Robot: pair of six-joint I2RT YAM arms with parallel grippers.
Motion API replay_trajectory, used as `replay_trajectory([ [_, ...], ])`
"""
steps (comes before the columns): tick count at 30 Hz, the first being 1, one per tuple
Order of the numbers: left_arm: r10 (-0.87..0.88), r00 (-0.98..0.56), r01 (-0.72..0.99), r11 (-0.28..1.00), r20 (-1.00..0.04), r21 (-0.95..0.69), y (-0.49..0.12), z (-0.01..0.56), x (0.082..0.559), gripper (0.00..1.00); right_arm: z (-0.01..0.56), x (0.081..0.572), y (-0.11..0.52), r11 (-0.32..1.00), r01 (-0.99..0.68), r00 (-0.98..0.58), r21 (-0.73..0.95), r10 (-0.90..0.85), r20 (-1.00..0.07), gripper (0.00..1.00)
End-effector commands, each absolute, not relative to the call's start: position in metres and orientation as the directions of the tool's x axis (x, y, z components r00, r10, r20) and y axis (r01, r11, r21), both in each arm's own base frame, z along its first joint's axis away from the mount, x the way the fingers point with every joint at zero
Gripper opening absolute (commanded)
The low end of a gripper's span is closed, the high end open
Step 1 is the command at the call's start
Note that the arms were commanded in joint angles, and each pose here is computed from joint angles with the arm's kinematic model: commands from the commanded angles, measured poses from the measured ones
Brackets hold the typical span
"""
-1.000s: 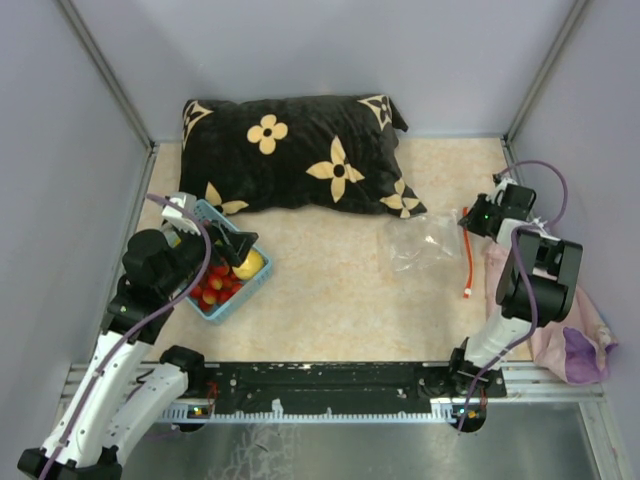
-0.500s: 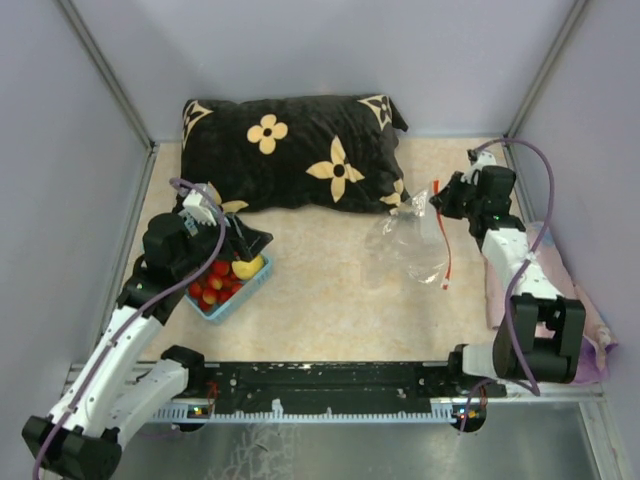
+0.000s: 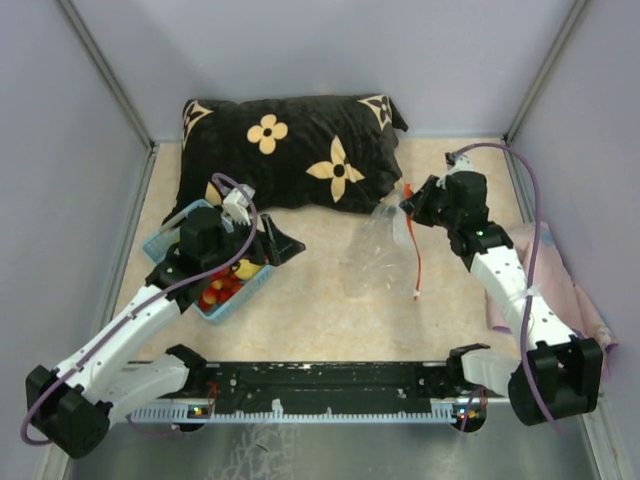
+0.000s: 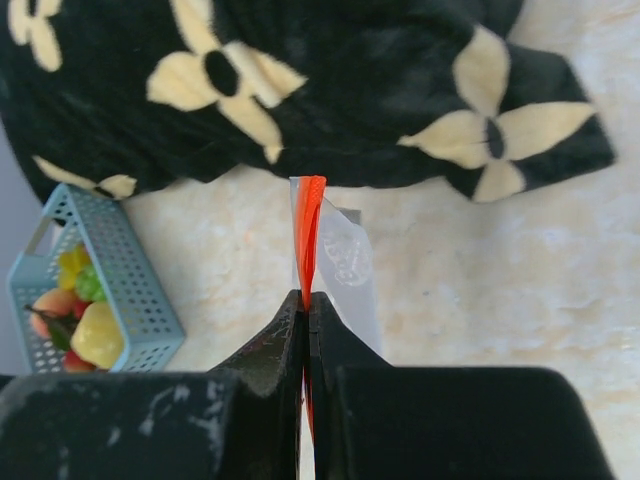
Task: Place the food in the zip-top bag and seal the zipper
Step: Pick up the zipper food storage bag at the center of the board.
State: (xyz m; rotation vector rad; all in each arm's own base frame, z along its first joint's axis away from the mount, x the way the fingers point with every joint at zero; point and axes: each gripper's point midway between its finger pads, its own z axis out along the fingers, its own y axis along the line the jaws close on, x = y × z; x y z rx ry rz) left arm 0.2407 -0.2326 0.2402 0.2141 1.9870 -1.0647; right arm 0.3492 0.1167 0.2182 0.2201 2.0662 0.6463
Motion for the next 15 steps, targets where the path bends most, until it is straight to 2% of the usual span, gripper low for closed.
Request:
replay_trajectory([
  [1,-0.237,-0.582,0.546,0.595,-0.778,-0.590,-0.261,0.261,0.245,0.94,0.254,0.344,0.142,0.793,-0.103,-0.465,0.600,0.495,-0.734,0.00],
  [7,-0.163,-0.579,0.592,0.590,-0.799,-0.549,-0.299,0.251,0.239,0.96,0.267,0.337,0.173,0.741,-0.130,-0.454,0.658,0.546,-0.704,0.00],
  [15,-0.079,-0.642,0.574,0.610,-0.763,-0.546,-0.328,0.202,0.239,0.96,0.274,0.329,0.205,0.675,-0.183,-0.486,0.714,0.570,-0.663,0.00],
])
